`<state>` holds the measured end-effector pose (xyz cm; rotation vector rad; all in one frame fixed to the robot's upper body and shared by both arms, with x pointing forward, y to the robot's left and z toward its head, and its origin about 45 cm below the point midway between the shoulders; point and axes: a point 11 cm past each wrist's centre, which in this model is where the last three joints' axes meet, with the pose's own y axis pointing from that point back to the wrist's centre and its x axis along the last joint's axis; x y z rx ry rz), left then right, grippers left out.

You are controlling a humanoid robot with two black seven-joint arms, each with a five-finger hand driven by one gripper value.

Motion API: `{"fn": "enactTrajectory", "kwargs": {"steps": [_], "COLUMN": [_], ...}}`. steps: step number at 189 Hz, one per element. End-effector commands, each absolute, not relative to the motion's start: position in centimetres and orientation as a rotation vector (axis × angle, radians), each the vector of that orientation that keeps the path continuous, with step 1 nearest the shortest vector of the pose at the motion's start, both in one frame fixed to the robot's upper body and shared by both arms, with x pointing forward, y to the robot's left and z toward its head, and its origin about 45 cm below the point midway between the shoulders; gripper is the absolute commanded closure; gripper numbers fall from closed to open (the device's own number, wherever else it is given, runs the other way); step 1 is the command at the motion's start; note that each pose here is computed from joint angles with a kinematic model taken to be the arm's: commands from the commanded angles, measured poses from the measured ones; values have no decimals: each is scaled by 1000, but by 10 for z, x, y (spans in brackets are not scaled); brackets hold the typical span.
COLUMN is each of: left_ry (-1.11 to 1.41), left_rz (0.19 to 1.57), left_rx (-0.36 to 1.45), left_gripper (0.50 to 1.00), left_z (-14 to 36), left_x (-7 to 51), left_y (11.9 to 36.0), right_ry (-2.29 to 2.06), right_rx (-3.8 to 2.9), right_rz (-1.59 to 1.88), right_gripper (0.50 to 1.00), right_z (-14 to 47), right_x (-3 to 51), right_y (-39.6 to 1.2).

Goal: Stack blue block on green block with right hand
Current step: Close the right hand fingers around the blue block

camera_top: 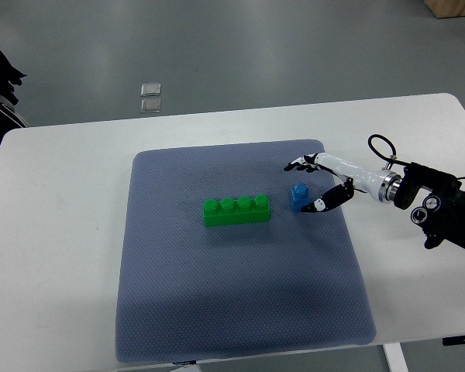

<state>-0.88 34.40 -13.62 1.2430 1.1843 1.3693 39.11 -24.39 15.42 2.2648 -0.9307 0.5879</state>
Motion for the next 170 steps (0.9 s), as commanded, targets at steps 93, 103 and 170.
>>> {"fn": "enactTrajectory", "kwargs": {"steps": [93, 103, 170], "left_ry": [1184, 1184, 1184], "left_rz": [1369, 1369, 1369], "left_rx": [1243, 1243, 1243], "left_gripper": [500, 500, 500], "left_z": [-136, -136, -136], "left_x": [-9, -9, -9], "left_y": [344, 344, 344], "right_ry": [-878, -879, -870], "right_rx": [2214, 2209, 2209], "right_rz": [667, 677, 692], "right_gripper": [810, 812, 812], "right_z": [151, 152, 151], "right_x": [390, 390, 389], "right_y": [-246, -247, -247]}}
